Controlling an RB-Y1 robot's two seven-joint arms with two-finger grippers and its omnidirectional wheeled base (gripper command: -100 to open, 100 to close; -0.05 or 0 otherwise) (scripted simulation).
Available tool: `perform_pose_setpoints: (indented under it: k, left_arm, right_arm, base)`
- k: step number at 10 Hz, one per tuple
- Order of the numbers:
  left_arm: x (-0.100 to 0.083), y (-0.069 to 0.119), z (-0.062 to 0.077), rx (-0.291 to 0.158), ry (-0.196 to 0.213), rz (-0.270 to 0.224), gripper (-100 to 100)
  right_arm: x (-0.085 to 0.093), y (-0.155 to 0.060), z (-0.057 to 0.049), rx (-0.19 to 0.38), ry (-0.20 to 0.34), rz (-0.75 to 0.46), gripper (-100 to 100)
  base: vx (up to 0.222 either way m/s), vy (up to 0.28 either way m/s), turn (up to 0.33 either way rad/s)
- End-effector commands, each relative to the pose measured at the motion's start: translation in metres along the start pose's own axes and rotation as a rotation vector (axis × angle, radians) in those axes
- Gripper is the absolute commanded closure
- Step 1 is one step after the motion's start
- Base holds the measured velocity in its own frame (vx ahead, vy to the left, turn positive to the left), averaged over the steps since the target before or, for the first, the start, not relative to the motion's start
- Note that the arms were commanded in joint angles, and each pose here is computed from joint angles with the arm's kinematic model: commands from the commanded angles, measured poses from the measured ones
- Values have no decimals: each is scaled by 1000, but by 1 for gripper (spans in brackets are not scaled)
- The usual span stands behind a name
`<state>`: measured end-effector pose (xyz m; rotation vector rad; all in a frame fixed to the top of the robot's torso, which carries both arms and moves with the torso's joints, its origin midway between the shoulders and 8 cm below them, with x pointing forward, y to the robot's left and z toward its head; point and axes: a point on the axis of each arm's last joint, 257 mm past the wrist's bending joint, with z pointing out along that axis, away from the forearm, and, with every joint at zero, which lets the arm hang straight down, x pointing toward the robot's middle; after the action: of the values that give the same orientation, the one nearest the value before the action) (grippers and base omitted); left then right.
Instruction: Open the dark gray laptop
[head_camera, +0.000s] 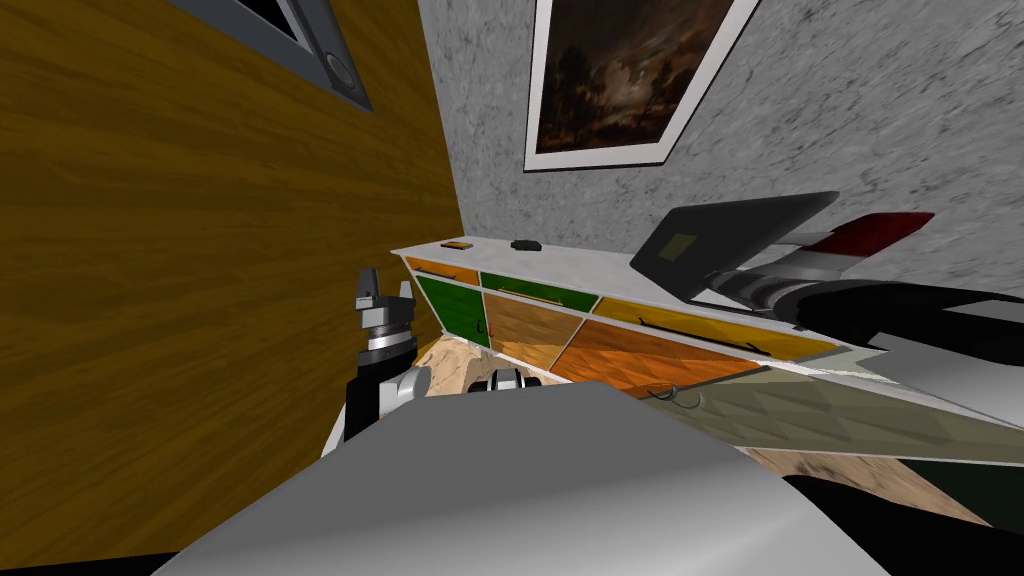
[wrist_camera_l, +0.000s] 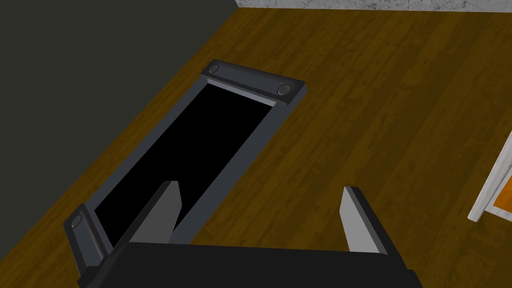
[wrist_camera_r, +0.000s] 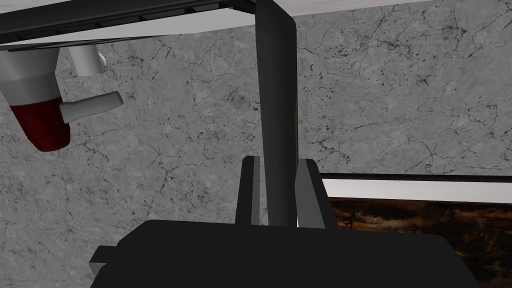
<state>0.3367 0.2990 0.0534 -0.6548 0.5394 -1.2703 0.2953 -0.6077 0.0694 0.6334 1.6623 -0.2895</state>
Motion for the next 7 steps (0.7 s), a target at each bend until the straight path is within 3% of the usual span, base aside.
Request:
perform_pose_setpoints:
  k: [1,4,7]
  left_arm:
    - [0,0,0,0,0,0,0]
    - [0,0,0,0,0,0,0]
    - [0,0,0,0,0,0,0]
  right_arm:
    - [14,1,1,-16,34,122,100]
    - [25,2,3,-31,63,244,100]
    - [28,2,3,-36,72,285,100]
  base:
    - [-23,-48,25]
    - [-26,-27,21]
    - [-9,-18,7]
